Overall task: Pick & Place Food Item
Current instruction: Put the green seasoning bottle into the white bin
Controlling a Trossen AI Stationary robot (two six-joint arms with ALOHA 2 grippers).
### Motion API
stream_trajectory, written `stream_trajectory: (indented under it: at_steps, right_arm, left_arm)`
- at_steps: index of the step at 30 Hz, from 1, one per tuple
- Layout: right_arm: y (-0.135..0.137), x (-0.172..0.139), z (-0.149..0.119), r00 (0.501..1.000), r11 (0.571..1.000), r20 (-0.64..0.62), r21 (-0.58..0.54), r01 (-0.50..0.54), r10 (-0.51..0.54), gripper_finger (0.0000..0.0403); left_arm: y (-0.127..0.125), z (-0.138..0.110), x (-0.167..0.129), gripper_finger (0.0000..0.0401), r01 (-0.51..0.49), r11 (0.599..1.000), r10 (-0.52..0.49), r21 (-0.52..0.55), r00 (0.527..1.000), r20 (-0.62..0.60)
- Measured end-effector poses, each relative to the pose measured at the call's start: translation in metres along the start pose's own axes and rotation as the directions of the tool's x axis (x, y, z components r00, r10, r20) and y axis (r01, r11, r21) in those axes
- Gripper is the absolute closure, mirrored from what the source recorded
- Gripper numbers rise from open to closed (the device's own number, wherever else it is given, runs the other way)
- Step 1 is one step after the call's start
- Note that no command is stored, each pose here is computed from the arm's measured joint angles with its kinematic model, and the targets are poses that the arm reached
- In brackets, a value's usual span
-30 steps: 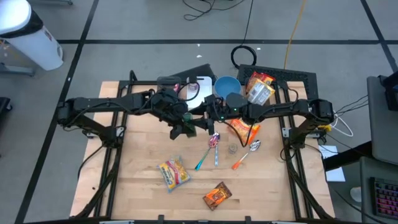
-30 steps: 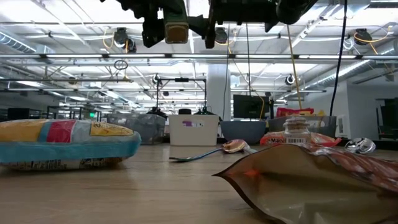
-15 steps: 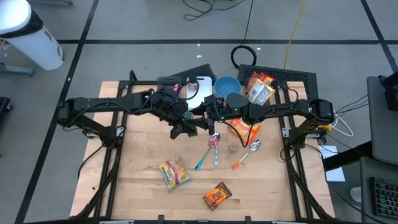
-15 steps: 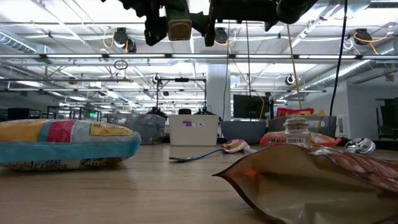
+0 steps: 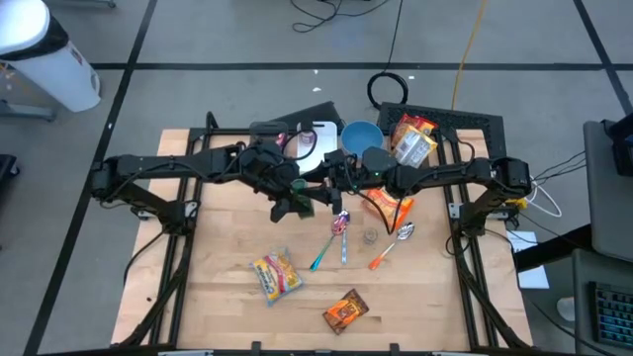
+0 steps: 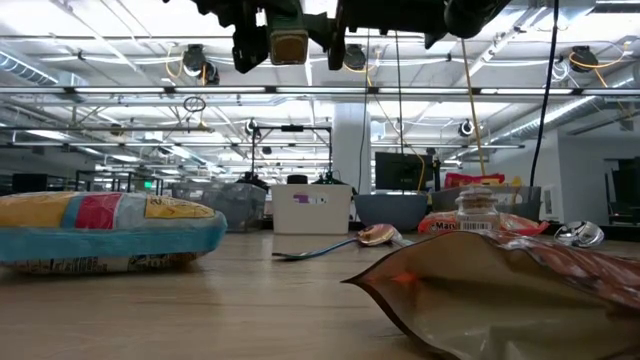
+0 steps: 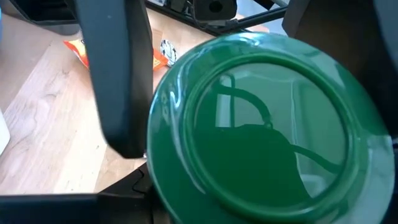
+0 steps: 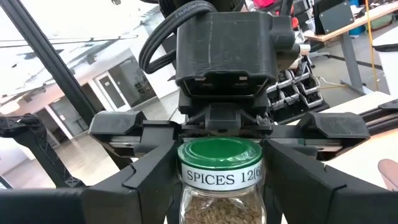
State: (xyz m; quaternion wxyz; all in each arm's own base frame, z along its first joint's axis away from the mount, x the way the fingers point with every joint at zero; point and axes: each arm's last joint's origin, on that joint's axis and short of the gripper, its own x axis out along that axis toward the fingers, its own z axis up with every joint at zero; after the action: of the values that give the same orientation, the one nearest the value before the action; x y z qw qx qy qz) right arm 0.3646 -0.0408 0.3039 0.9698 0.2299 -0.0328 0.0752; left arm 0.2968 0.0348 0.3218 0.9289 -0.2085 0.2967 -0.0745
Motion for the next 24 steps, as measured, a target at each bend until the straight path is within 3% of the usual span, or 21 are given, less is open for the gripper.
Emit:
stream_trajectory:
  at_steps: [17,24]
  right_arm:
    - [-0.0009,0.0000,-0.0020,1.000,1.000,-0.023,0.008,0.010,-0.009,0.0175]
    - [-0.0015,-0.0002,-0.0031,0.999,1.000,-0.040,0.011,0.017,-0.016,0.0196]
  left_arm:
    - [0.0003,0.0000,-0.0001,0.0190,-0.003,1.000,0.003,0.001,1.000,0.001]
    - [0.0003,-0.0001,-0.0001,0.0190,-0.004,1.000,0.004,0.000,1.000,0.000]
